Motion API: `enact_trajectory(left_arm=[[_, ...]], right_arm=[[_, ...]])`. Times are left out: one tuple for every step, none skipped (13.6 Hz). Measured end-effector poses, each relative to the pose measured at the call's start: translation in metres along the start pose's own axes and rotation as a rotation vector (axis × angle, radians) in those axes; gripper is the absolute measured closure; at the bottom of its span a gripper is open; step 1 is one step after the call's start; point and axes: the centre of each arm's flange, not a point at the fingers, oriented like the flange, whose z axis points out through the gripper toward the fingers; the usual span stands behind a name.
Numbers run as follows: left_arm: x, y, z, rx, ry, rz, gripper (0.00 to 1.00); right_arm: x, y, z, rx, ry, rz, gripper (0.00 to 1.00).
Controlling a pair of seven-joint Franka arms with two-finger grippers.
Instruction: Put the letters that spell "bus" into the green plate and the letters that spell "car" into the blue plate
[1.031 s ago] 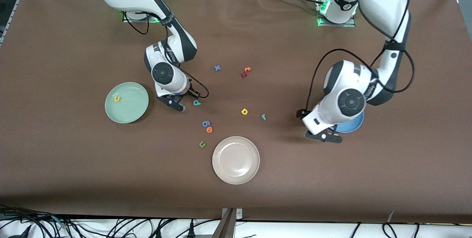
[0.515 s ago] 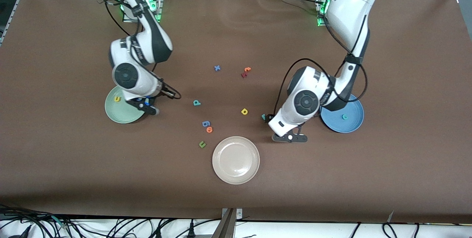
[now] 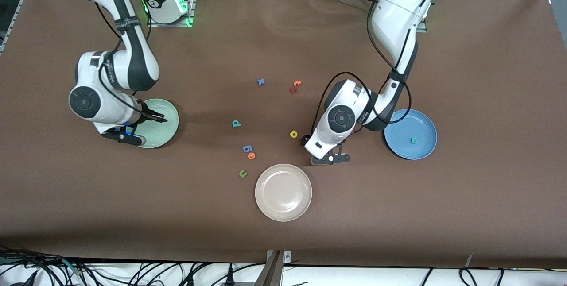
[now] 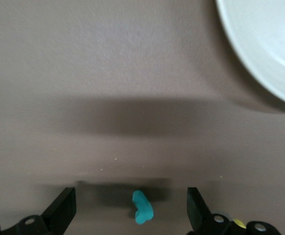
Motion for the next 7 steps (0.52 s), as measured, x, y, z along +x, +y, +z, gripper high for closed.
enact_trajectory(left_arm=[[0.0,0.0,0.004,0.001,0.0,-0.002,0.0],[0.0,0.0,0.005,0.001,0.0,-0.004,0.0],[0.001,0.0,0.004,0.0,0.002,-0.004,0.0],[0.001,0.001,0.003,-0.001,0.004,-0.003,0.0],[0.0,0.004,0.002,-0.003,0.006,0.001,0.0],[-0.003,0.008,0.002,-0.003,0.007,0.008,0.03],[-0.007,0.013,0.002,-0.003,0.007,0.01,0.03]], right_arm=[[0.007,0.014,0.013,-0.006,-0.017,-0.012,0.72],[0.012,0.024,0.027,-0.011,-0.031,-0.024,0.72],[0.015,0.028,0.042,-0.019,-0.04,-0.032,0.72],[0.017,0.03,0.057,-0.029,-0.046,-0.04,0.72],[0.017,0.029,0.069,-0.036,-0.051,-0.048,0.72],[0.017,0.028,0.076,-0.042,-0.056,-0.054,0.72],[0.017,0.027,0.078,-0.044,-0.058,-0.058,0.71]])
